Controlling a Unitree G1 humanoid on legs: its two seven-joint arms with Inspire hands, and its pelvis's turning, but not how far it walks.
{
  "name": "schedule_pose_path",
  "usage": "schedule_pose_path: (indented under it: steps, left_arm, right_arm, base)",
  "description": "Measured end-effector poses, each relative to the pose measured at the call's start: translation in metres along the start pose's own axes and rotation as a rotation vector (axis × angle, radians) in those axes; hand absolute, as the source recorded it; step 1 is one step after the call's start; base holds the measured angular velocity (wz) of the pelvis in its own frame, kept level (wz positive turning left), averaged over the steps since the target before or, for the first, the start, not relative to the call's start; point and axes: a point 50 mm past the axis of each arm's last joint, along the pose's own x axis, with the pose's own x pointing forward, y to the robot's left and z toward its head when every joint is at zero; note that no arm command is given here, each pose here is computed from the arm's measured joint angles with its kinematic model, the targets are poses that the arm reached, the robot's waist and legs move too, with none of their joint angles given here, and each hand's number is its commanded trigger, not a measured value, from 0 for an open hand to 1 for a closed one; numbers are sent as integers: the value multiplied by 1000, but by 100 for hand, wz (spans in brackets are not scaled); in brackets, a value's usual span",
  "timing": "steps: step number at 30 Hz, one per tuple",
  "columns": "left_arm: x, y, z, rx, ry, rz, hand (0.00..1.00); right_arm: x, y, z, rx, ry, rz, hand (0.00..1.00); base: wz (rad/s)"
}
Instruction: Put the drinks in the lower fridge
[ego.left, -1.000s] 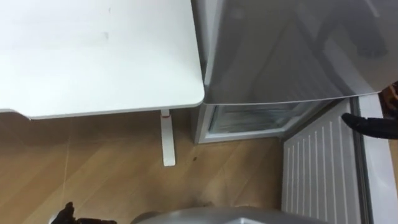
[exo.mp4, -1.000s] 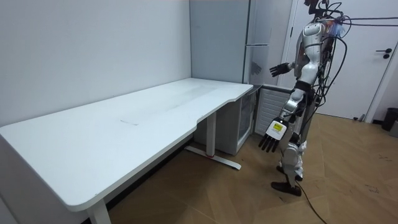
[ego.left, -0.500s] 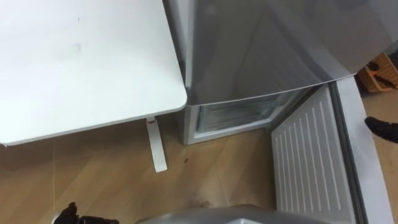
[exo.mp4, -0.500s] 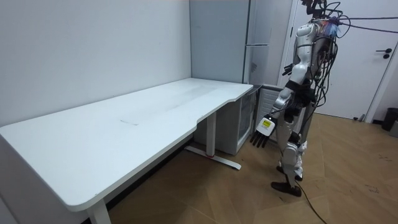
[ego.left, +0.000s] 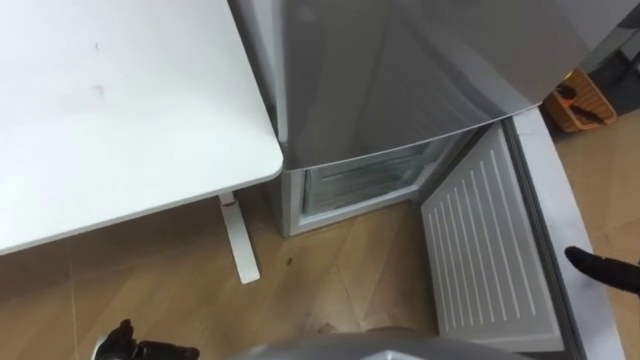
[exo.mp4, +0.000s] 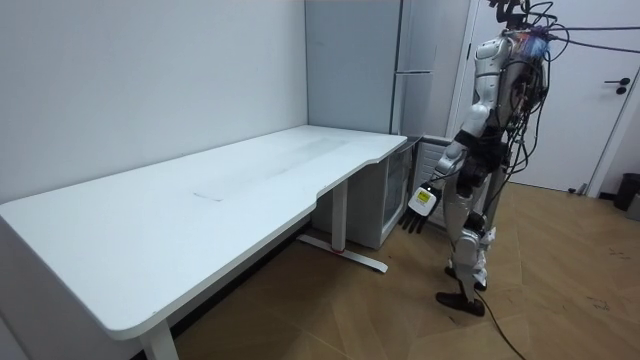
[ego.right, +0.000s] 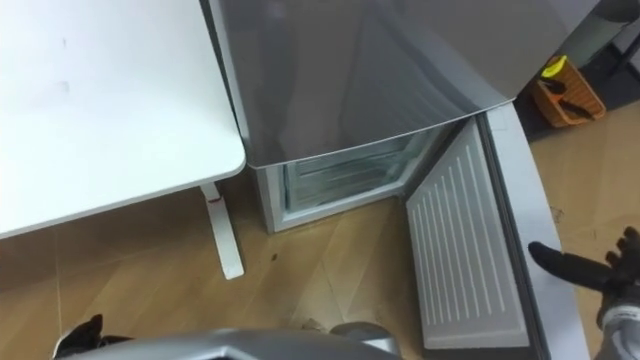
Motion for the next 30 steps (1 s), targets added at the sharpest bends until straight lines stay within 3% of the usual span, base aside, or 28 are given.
schedule_pose_path:
  steps: [5, 18, 30]
  left_arm:
    - [0, -3, -2, 14, 12, -5, 0]
    - [1, -12, 3, 91, -2, -44, 0]
    - [2, -33, 27, 171, -77, -153, 0]
  right_arm:
    - [-5, 11, -30, 44, 95, 2, 0]
    - [-4, 38, -31, 11, 99, 119, 0]
    - [-21, 110, 12, 48, -36, 579, 0]
  base:
    - [-6]
    - [0]
    - [-10]
